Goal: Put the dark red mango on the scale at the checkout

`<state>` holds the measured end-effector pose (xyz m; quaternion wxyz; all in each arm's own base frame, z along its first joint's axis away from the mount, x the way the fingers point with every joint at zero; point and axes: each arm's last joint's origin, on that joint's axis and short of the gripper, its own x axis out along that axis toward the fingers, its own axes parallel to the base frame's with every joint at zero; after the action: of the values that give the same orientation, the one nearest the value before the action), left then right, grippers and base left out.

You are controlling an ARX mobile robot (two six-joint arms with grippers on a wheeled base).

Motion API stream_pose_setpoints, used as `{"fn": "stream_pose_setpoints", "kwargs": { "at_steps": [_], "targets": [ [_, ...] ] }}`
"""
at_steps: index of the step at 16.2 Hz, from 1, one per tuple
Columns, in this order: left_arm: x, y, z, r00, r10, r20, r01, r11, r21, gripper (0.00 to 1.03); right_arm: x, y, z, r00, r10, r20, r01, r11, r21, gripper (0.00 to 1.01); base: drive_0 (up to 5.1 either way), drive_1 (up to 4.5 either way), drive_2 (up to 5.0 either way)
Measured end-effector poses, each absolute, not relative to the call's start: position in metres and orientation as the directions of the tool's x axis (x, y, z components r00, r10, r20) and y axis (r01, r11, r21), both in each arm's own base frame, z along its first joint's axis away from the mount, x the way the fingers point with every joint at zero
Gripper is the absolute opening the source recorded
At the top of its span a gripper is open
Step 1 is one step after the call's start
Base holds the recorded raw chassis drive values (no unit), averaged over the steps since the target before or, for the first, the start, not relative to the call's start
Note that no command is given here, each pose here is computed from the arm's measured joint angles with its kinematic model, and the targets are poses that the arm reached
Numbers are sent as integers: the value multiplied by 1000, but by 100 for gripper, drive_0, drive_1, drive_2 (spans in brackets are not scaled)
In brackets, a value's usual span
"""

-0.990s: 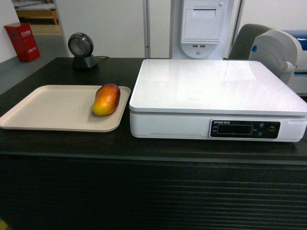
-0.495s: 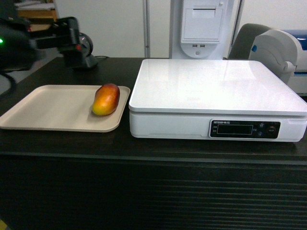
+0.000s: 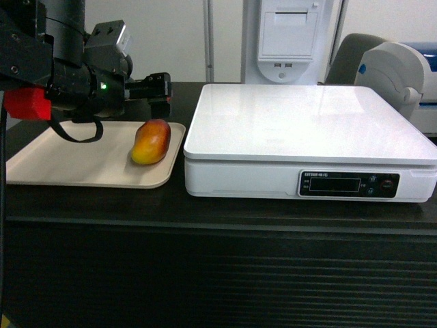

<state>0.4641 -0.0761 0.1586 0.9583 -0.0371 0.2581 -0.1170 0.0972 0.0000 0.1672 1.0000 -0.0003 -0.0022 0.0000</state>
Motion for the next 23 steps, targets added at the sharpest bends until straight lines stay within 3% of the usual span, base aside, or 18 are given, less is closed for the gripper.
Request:
{"fn": "stream_pose_setpoints", "kwargs": {
  "at_steps": [3, 17, 18, 20, 21, 23],
  "targets": [
    [485, -77, 154, 815, -235, -529, 203, 972, -117, 98, 97, 0, 167, 1000, 0, 4, 0, 1000, -1, 98, 0, 0, 0],
    [513, -71, 103, 705, -167, -689, 194, 980, -39, 98, 97, 0, 167, 1000, 0, 4, 0, 1000, -1, 98, 0, 0, 0],
    [513, -71, 102, 702, -172, -691, 205, 978, -35, 96, 97, 0, 167, 1000, 0, 4, 0, 1000, -1, 98, 0, 0, 0],
    [514, -72, 104, 702, -177, -690, 215, 976, -32, 71, 97, 0, 167, 1000, 0, 4, 0, 1000, -1, 98, 0, 0, 0],
    [514, -72, 104, 703, -177, -689, 217, 976, -30, 63, 97, 0, 167, 1000, 0, 4, 0, 1000, -1, 98, 0, 0, 0],
    [516, -71, 105, 713, -175, -679, 223, 975, -17, 59, 97, 0, 167, 1000, 0, 4, 0, 1000, -1, 98, 0, 0, 0]
  ]
}}
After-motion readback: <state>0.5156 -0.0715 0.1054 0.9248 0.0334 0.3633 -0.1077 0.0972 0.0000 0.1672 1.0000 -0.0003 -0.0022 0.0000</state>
